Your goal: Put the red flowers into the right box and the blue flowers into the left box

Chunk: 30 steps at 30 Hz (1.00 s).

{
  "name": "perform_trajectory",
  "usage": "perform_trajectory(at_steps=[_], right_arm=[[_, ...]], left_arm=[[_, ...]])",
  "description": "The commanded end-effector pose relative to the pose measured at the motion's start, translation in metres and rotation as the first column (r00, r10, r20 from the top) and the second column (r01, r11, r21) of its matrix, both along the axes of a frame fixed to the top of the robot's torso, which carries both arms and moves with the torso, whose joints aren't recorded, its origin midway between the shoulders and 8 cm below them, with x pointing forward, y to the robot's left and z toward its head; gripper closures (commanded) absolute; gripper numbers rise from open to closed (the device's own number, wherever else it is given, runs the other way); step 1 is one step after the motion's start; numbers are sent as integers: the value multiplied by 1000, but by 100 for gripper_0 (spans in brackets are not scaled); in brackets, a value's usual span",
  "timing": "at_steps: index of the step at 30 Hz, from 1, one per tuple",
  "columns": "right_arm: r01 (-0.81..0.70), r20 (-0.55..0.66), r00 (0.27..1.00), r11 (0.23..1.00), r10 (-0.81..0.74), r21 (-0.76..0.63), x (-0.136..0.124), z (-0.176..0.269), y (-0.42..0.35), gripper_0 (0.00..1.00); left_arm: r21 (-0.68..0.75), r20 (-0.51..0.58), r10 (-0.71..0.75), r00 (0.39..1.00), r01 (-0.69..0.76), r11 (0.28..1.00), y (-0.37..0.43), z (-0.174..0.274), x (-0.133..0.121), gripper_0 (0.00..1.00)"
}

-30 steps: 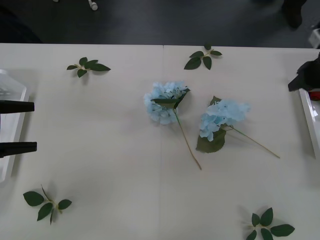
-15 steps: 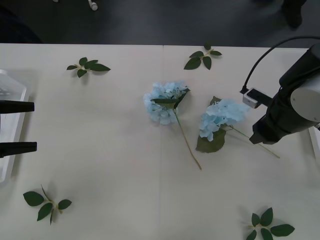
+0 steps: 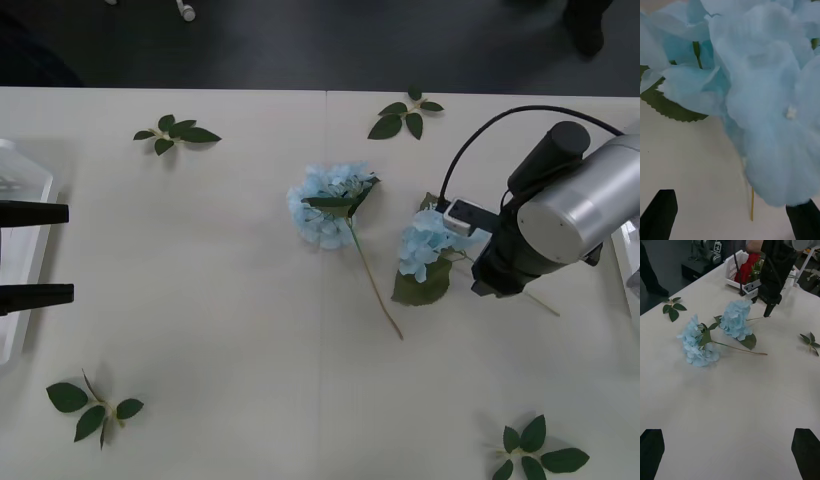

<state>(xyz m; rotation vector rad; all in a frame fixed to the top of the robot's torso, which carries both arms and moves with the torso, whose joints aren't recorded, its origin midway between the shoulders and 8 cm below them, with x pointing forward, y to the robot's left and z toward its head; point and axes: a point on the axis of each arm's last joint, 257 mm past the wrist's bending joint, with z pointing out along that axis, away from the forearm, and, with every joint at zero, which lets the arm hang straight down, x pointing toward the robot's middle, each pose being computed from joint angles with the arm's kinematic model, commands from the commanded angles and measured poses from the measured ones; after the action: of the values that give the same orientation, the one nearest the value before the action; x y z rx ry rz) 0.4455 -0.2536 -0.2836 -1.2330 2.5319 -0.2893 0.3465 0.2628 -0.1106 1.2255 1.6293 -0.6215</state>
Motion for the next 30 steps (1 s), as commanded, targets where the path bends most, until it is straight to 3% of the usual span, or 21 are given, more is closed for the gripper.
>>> perform_trajectory(at_steps=[1,21,30], right_arm=[[1,18,1000,1000,0,-29,12,-10,-3,15],[82,94,993,992,-73,-96,42,-30,-45,15],[99,79,993,990,-92,-102,37,-34,-51,15]], left_arm=[[33,67,-8,998,6,999,4,11,4,0],[33,67,-8,998,6,999,4,11,4,0],[33,67,-8,998,6,999,4,11,4,0]])
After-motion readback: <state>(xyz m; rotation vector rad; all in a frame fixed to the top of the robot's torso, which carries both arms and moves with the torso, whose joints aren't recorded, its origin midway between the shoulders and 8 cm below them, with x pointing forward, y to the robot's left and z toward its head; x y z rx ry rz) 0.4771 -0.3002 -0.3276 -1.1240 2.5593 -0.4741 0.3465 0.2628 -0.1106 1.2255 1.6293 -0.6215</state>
